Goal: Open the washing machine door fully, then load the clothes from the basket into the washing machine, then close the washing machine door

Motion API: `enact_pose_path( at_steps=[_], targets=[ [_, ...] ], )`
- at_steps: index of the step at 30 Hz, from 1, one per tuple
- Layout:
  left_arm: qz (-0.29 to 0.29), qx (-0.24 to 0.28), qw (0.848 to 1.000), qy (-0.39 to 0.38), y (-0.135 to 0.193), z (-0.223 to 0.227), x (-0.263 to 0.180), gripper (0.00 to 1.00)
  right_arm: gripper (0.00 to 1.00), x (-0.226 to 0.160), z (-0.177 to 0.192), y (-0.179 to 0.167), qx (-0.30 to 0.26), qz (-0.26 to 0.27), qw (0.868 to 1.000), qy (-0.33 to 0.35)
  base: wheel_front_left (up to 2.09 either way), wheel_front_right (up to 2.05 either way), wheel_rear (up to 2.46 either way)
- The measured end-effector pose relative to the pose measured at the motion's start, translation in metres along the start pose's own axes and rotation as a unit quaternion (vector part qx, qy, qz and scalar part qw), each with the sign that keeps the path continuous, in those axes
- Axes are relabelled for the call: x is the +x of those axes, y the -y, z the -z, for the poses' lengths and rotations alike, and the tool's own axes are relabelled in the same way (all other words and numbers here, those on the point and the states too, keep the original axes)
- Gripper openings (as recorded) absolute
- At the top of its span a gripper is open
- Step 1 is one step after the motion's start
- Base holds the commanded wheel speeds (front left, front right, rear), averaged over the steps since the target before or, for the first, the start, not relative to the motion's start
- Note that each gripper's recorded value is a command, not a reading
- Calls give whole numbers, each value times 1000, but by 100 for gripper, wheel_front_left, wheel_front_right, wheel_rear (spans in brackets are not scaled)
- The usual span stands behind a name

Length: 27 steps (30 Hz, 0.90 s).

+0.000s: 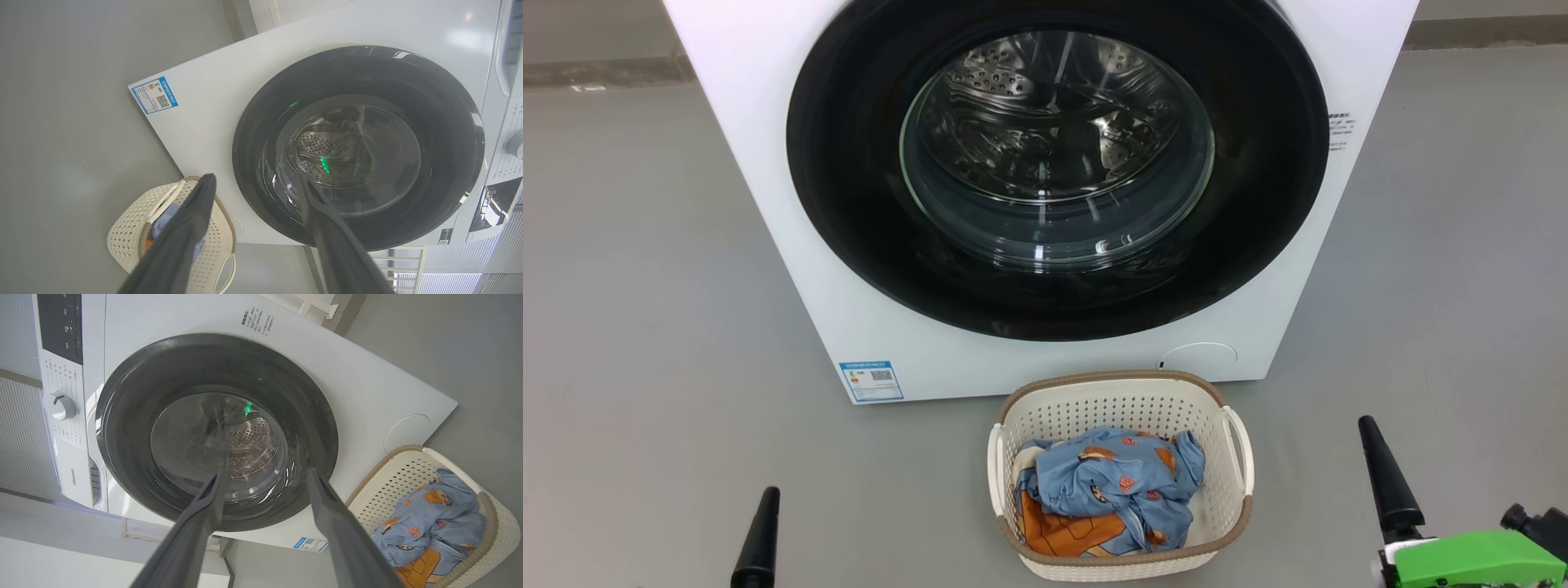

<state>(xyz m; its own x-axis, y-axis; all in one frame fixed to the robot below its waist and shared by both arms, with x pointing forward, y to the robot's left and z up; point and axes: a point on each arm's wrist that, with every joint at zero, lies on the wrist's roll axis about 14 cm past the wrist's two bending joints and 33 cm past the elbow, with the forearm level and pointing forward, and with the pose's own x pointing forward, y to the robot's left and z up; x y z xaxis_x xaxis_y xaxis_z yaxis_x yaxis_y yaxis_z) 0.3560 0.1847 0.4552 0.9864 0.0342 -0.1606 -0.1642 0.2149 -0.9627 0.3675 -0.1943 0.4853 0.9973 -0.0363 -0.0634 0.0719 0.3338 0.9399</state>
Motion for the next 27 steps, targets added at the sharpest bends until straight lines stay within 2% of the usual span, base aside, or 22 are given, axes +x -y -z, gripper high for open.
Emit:
enact_pose_path(
  at_steps=[12,27],
  targets=[
    [13,116,993,13,8,-8,0,100,100,2,5,-15,-122,-29,992,-13,0,0,0],
    [19,256,966,21,10,-11,-2,100,100,3,6,-20,-240,-47,970,-12,0,0,0]
  ],
)
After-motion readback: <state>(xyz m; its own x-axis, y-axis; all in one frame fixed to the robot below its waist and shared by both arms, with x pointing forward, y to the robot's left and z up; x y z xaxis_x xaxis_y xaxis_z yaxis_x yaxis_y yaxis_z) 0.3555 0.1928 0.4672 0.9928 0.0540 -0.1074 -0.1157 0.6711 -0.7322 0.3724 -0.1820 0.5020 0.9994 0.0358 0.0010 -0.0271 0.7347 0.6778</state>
